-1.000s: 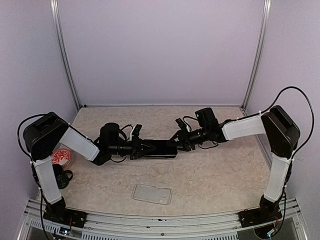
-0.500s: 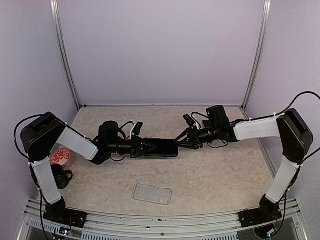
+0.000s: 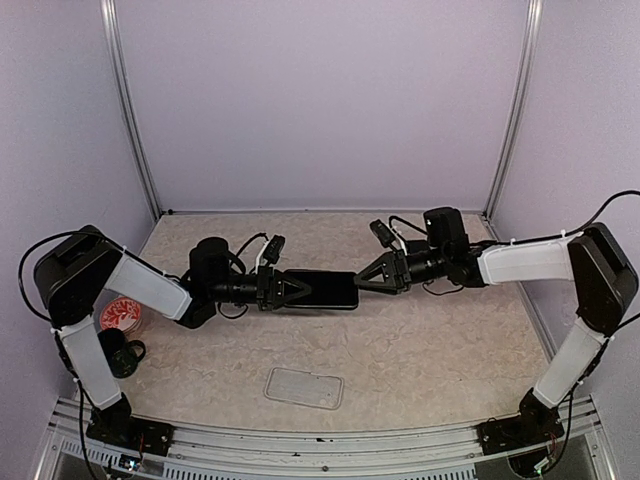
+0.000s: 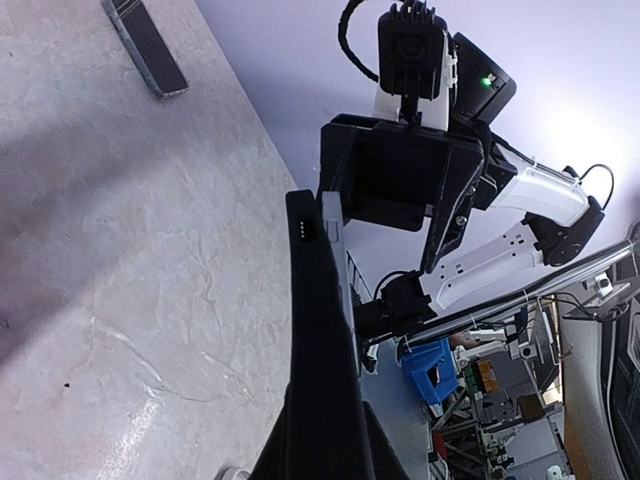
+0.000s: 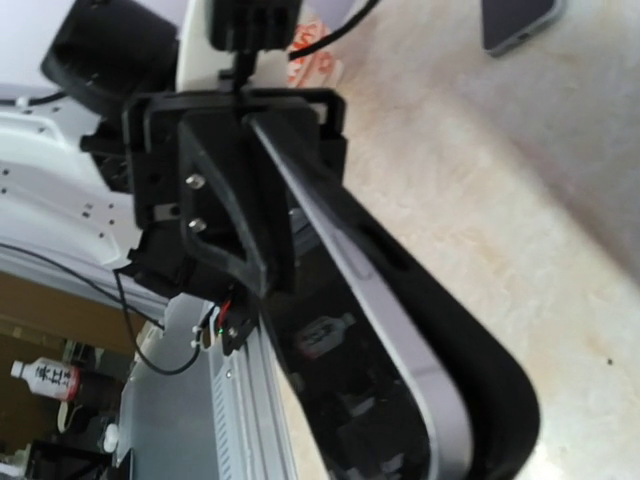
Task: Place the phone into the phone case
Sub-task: Install the phone on the phone case, then press the phone with the phone case.
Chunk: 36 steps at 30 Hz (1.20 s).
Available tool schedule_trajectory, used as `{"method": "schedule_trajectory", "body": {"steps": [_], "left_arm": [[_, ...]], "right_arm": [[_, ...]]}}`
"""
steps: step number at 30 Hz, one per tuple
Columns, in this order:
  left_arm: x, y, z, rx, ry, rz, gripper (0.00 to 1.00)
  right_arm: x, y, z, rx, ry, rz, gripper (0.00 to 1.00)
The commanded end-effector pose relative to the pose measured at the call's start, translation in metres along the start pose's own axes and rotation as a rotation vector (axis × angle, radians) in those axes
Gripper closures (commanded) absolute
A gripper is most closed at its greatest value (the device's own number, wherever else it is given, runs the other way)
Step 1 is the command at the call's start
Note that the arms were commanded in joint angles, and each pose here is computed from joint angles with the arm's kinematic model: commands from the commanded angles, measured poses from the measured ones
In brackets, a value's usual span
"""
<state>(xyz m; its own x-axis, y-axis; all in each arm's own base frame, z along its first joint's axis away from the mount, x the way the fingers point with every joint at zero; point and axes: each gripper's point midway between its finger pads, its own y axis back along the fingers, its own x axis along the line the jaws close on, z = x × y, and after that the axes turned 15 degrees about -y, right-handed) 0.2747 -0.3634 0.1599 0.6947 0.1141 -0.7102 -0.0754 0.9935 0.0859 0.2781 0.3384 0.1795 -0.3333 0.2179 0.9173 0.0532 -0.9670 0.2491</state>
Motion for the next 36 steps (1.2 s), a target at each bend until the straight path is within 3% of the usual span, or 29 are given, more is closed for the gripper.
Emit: {"method": "schedule_trajectory", "body": {"steps": [1,16,36], "left_arm": [[-0.043,0.004,0.023,-0.06,-0.144,-0.126,0.92],[-0.059,0.007,0.025,-0.065,-0.188,-0.171,0.93],[-0.09,0.003,0.024,-0.054,-0.235,-0.286,0.93]], "right_arm": [[0.019,0.007,-0.006,0.016,0.09,0.057,0.45],[0.041,0.035,-0.007,-0.037,0.17,0.07,0.45],[0.047,0.028,-0.021,0.021,0.169,0.166,0.46]]}}
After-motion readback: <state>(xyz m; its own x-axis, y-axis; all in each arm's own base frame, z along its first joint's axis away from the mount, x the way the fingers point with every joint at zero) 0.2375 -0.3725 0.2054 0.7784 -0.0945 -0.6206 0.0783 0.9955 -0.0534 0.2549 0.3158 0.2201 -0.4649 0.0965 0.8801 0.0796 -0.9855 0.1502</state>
